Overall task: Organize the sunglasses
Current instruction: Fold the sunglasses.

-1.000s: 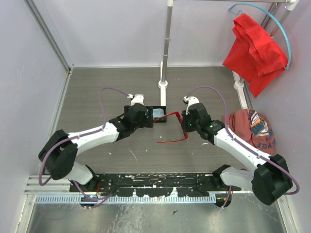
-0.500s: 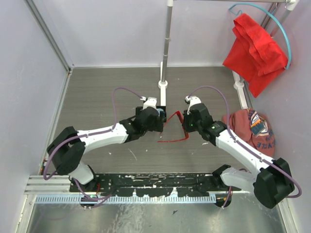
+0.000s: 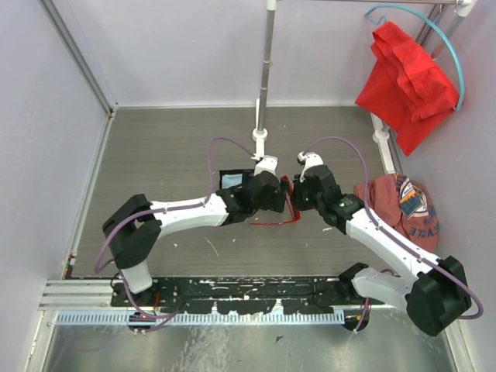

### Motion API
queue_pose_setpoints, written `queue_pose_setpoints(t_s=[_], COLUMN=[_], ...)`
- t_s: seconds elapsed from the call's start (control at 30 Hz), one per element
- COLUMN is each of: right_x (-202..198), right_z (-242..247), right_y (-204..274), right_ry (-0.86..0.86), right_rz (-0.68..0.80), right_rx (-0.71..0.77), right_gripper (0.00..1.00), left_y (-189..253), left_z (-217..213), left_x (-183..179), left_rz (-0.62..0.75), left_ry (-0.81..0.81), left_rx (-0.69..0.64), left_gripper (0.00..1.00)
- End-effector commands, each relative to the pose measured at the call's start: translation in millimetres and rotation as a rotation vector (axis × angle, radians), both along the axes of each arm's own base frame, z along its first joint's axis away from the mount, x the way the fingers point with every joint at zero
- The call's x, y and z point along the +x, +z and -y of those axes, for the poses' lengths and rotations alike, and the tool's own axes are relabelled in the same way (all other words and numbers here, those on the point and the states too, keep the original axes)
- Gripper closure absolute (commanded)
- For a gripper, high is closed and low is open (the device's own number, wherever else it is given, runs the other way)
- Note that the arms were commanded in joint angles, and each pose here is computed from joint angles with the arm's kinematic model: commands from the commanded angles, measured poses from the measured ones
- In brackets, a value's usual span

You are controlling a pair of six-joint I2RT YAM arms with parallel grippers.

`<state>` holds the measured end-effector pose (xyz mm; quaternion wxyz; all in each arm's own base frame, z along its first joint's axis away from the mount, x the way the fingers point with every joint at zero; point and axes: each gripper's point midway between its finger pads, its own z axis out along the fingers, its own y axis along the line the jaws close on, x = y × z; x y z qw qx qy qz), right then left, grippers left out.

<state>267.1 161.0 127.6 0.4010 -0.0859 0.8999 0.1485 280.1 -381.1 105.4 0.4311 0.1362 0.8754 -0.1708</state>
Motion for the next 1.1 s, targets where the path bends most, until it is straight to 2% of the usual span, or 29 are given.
queue_pose_setpoints(t_s=[0.0,0.23,0.47,0.67,0.8,1.07], right_x=[10,11,15,18,23,32], right_z=[-6,-1,6,10,12,6], right_y=[27,27,20,16,16,21], right_ry=[-0.016,-0.035,-0.07,-0.099,-0.124,-0.135], right_rz=[0.078,0.081,0.073,0.069,0.069,0.071], right_rx=[0.054,0.038,-0.001,-0.023,-0.026,-0.013], right_gripper=[0.99,0.99,0.99,0.99,0.99,0.99], left_y=[11,8,30,51,43,24], left_z=[24,26,-31,-70,-76,-79], left_x=[3,3,-7,-29,-47,-71], left_rz=[0.014,0.013,0.083,0.098,0.073,0.104], left_ry=[-0.017,-0.019,0.045,0.052,0.01,-0.012], left_rx=[-0.03,0.008,0.06,0.026,0.008,0.147], left_gripper=[0.02,0.02,0.02,0.02,0.02,0.02])
